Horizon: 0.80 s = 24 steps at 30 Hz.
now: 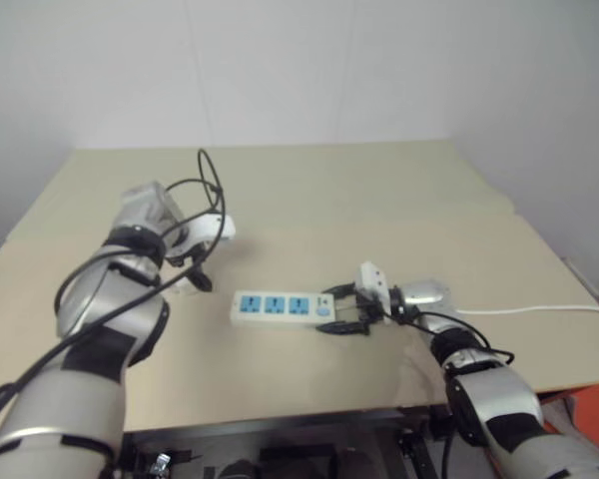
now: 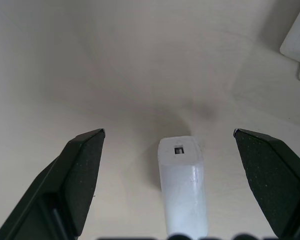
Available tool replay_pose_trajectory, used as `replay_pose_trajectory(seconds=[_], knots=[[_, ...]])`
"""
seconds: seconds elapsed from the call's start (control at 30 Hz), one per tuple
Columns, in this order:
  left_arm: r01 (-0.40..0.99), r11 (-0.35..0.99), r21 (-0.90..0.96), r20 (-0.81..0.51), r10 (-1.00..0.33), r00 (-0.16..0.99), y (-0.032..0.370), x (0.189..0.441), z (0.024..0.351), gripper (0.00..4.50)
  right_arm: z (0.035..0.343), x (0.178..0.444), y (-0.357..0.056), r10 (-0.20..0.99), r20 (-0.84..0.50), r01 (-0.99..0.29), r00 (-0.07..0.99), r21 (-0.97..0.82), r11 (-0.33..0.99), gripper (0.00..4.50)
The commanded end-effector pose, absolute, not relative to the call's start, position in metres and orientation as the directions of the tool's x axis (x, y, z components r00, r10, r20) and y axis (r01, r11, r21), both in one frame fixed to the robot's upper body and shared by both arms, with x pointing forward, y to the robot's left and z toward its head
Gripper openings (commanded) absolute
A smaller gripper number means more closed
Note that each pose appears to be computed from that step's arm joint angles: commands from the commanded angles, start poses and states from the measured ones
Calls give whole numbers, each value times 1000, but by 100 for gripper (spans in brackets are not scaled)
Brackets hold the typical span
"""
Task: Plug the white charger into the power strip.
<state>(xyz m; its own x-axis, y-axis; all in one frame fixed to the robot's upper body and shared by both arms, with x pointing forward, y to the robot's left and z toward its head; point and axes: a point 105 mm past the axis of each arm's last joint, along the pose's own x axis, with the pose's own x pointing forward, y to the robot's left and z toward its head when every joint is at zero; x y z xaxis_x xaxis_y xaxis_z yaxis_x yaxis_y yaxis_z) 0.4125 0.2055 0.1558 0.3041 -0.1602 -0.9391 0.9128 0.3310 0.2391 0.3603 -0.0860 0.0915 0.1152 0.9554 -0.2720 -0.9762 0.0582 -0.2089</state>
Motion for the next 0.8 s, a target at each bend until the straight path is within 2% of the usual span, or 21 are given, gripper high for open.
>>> replay_pose_trajectory(seconds=[0.03,0.13,0.43,0.63,0.7,0.8], knots=[[913,331,239,-949,-120,292,211,411,153,450,70,357,-92,931,-337,-982,140,-165,88,342],[914,332,233,-953,-107,282,213,410,150,391,70,358,-92,930,-339,-982,145,-168,92,342],[904,347,250,-948,-102,301,212,412,144,103,71,360,-94,926,-343,-980,157,-171,103,342],[907,336,254,-937,-147,316,207,414,155,102,71,360,-95,925,-346,-980,158,-173,103,342],[911,329,249,-916,-224,332,198,415,172,102,71,360,-94,925,-345,-980,157,-173,102,342],[893,359,271,-823,-394,408,178,421,216,102,70,358,-94,928,-342,-981,151,-171,97,342]])
